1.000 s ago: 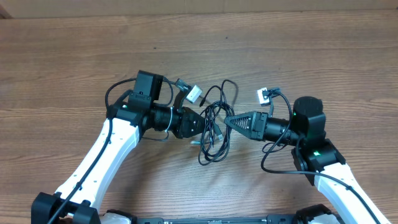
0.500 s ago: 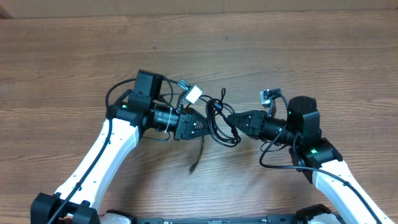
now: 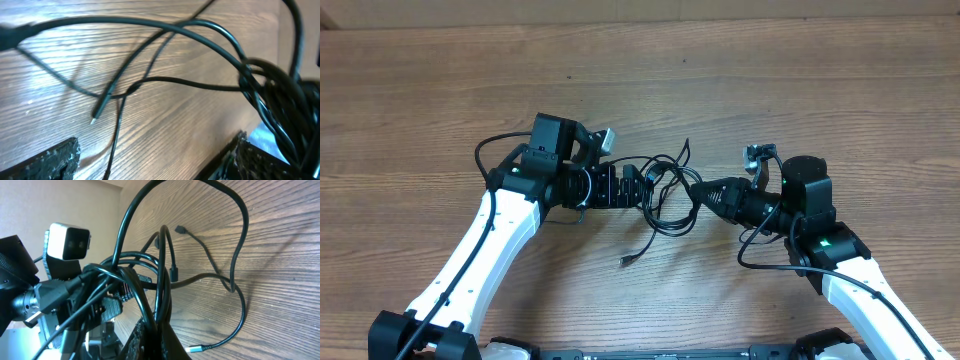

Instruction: Untangle cables

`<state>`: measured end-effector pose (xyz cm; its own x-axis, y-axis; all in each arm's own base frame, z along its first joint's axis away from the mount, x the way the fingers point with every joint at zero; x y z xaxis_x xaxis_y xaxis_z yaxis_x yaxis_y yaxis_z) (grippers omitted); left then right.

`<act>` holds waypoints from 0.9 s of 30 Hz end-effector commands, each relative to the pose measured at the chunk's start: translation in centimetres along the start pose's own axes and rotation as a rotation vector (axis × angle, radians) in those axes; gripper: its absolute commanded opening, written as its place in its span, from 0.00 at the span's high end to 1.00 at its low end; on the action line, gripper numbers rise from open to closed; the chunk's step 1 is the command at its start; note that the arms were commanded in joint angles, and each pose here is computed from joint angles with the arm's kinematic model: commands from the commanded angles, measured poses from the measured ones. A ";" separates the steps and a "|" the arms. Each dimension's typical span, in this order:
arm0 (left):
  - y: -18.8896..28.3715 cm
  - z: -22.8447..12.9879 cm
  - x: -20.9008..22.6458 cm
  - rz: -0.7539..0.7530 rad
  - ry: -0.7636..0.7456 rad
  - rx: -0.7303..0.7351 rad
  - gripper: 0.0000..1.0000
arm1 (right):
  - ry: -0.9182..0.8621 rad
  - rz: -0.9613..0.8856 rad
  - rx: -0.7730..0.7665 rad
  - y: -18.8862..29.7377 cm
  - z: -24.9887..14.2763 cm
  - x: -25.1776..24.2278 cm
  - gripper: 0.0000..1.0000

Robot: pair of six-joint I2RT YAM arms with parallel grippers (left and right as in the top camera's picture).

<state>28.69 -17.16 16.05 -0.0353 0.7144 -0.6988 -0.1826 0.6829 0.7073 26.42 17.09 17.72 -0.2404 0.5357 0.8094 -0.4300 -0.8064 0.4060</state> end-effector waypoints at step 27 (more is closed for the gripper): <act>0.9 -2.6 -2.6 -0.077 0.900 0.201 0.00 | -0.095 -0.292 -0.283 0.7 3.8 -4.3 0.96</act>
<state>26.56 -17.61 16.89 -0.6960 0.4183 -0.5837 -0.0616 0.7751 0.6288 30.09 13.48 16.48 -0.0268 0.6919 0.7215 -0.6804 -0.5413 0.4939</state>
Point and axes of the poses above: each gripper's point midway between its finger pads, its own y axis back along the fingers, its own x axis along the line the jaws close on, z = x × y, the point moved 3 cm from there along y, back along the fingers, and after that the axes turned 11 degrees about y, right-handed, at the moved point
